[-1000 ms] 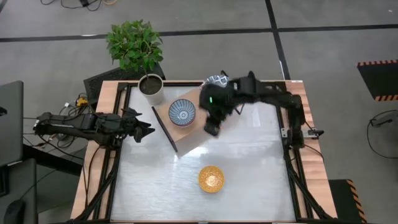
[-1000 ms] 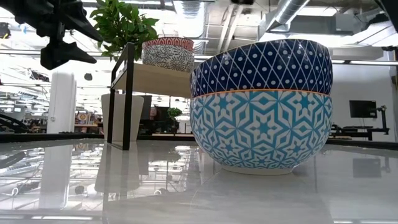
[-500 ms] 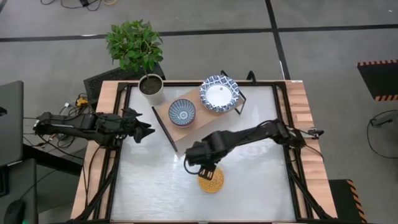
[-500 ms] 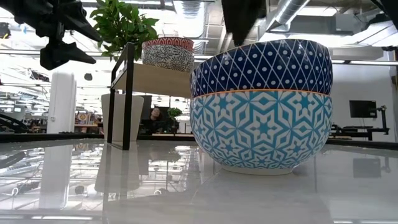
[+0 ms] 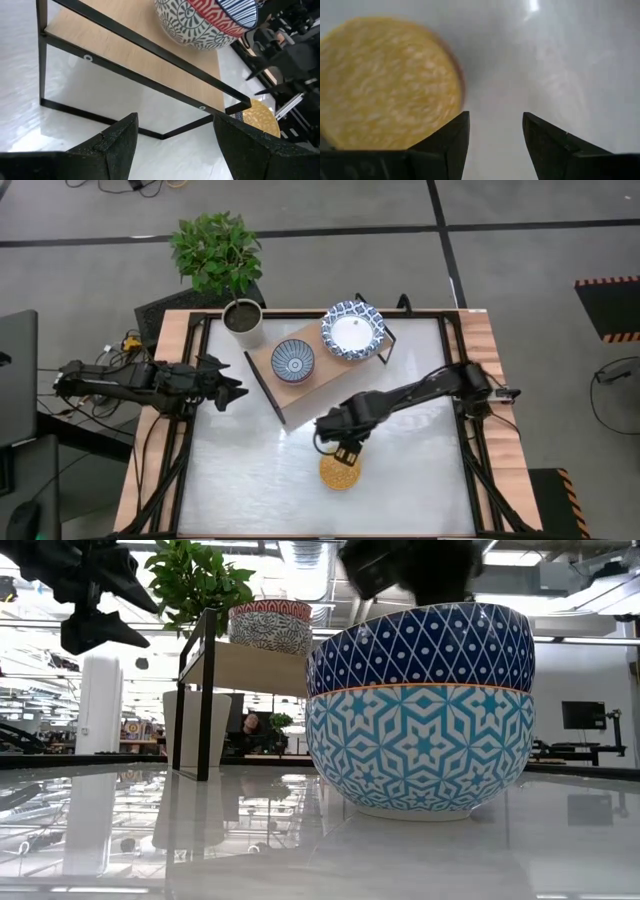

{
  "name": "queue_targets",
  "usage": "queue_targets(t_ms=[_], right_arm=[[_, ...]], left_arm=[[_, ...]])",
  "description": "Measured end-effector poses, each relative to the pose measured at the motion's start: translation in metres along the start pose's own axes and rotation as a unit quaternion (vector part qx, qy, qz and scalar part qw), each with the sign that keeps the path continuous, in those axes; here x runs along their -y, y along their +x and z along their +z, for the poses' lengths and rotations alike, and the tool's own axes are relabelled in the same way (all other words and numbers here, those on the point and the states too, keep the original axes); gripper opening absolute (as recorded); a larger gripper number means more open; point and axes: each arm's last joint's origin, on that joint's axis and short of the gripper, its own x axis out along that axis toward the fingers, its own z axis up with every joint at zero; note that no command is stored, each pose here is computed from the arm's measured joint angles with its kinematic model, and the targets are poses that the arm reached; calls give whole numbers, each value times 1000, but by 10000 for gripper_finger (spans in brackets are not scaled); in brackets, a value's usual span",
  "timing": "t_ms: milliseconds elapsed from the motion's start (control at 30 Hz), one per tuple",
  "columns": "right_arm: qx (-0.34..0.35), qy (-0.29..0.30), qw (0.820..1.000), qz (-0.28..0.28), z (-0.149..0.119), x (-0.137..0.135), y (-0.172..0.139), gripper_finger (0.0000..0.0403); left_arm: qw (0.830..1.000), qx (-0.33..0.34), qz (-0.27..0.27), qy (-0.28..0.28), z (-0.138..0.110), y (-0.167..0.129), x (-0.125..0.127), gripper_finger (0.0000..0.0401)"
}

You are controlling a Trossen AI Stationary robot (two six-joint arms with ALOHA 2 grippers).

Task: Place and stack bowls onto a shelf
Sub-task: Stack the yellow bowl on top of the dark blue bowl on the shelf

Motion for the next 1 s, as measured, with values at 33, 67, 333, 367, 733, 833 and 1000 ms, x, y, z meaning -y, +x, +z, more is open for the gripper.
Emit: queue_targets(t_ms=[33,67,333,367,733,833,1000], right_arm=[[8,6,1000,10,-4,1,-2,209],[17,12,1000,21,-6,0,-4,209],[51,27,997,57,-13,-4,6,209],[44,28,997,51,-13,-5,11,209],[15,25,998,55,-12,-11,28,165],[9,32,998,54,-11,-9,28,111],[5,27,998,55,-12,-8,29,23]], left_arm=[[1000,0,0,0,0,0,0,246],[1000,0,0,0,0,0,0,246],[1000,-1,1,-2,0,0,0,246],[1000,-1,1,-2,0,0,0,246],[1000,-1,1,-2,0,0,0,246],[1000,-1,2,-2,0,0,0,246],[1000,-1,2,-3,0,0,0,246]])
